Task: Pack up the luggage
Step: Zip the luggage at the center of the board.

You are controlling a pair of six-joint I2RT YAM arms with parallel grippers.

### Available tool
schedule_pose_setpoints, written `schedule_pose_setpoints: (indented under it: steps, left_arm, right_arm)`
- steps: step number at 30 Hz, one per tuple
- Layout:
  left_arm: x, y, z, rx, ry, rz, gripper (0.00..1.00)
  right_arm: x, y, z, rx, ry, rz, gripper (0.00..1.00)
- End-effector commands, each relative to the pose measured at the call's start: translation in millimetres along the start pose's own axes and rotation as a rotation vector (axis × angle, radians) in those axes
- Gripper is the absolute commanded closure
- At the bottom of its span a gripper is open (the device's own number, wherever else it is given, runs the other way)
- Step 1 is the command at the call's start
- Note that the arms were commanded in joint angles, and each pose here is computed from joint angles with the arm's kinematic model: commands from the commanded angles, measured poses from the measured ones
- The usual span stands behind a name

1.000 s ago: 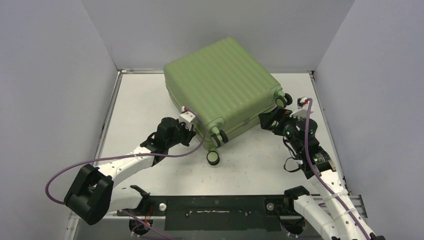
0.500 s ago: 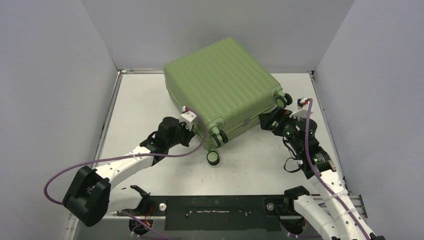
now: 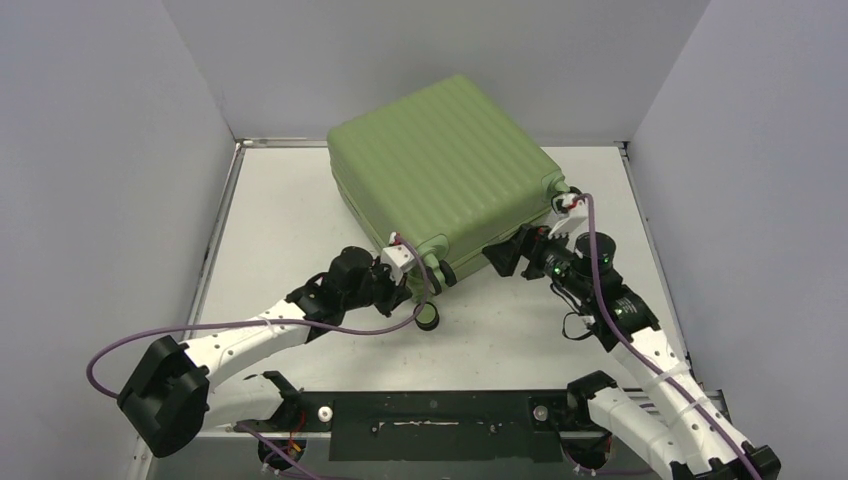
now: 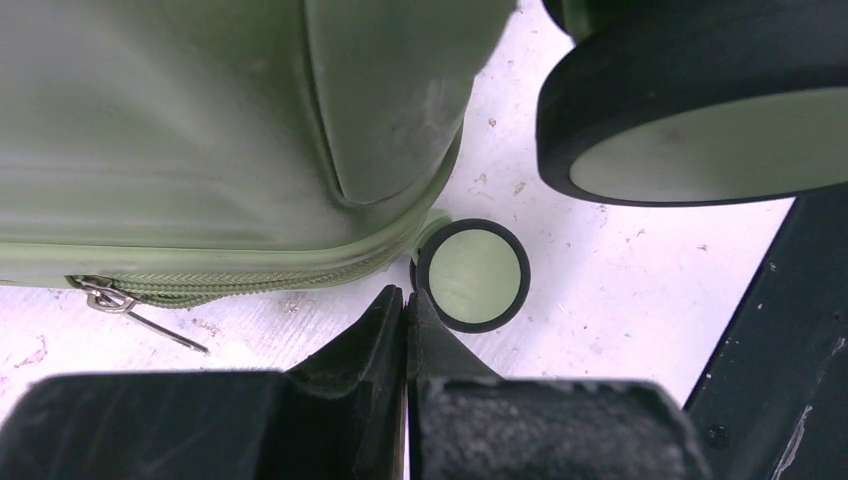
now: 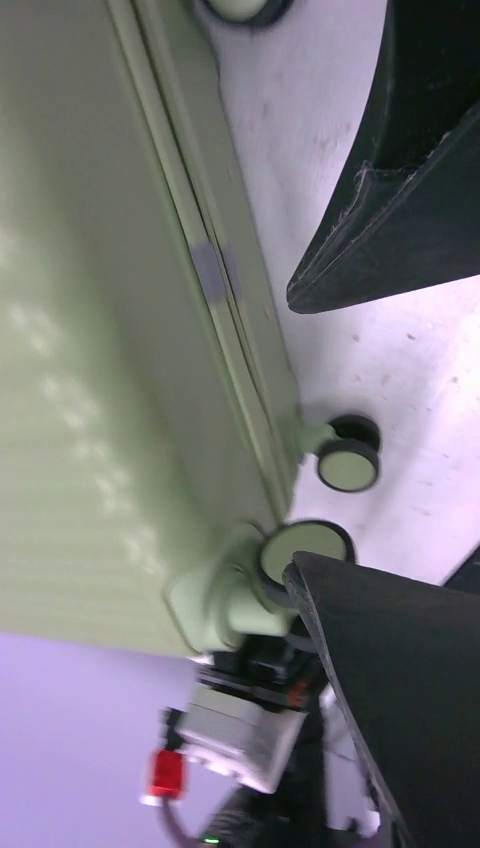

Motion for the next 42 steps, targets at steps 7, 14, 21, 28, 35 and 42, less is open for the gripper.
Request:
schedule_pose_setpoints:
  steps: [7,14,21,28,35,42]
  left_arm:
    - [-34.7,6.3,-20.7,-0.113,-0.136,-0.016,1.0]
    - [-42.0,33.3,-49.0,-0.287,-0.201,-0.066,0.37]
    - [-37.7,64.6,-43.5,-0.263,-0.157,-0.199,0.27]
    - [-36.6,71.1,-25.3,-0.168,-0.151,-0.152,0.34]
    - [-51.5,75.5,-12.7,-0.141,-0.274,-0.103,0.36]
    - [-56.4,82.4,3.4,-0.135,-0.29,-0.09,0.5]
  right_arm:
    - [18.5,50.6,9.5,-0.108,0.024,-0.134,0.06]
    - [12.4,48.1,6.9,-0.088,-0.016,-0.134,0.06]
    - [12.3,47.2,5.5,-0.084,-0.022,-0.137,0.07]
    - [12.4,43.8,-0.3,-0.069,-0.038,-0.153,0.07]
    - [13.0,40.5,-3.6,-0.055,-0.051,-0.163,0.07]
    - [14.3,38.1,-4.3,-0.044,-0.049,-0.167,0.07]
Point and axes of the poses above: each gripper's point midway between its finger pads, its own z axis out along the fingers, its own y axis along the line the jaws close on, x = y × z, the point moved 3 cm from there along -z, back along the fingers, and after that the axes turned 13 degrees about -z, right-handed, at the moved point
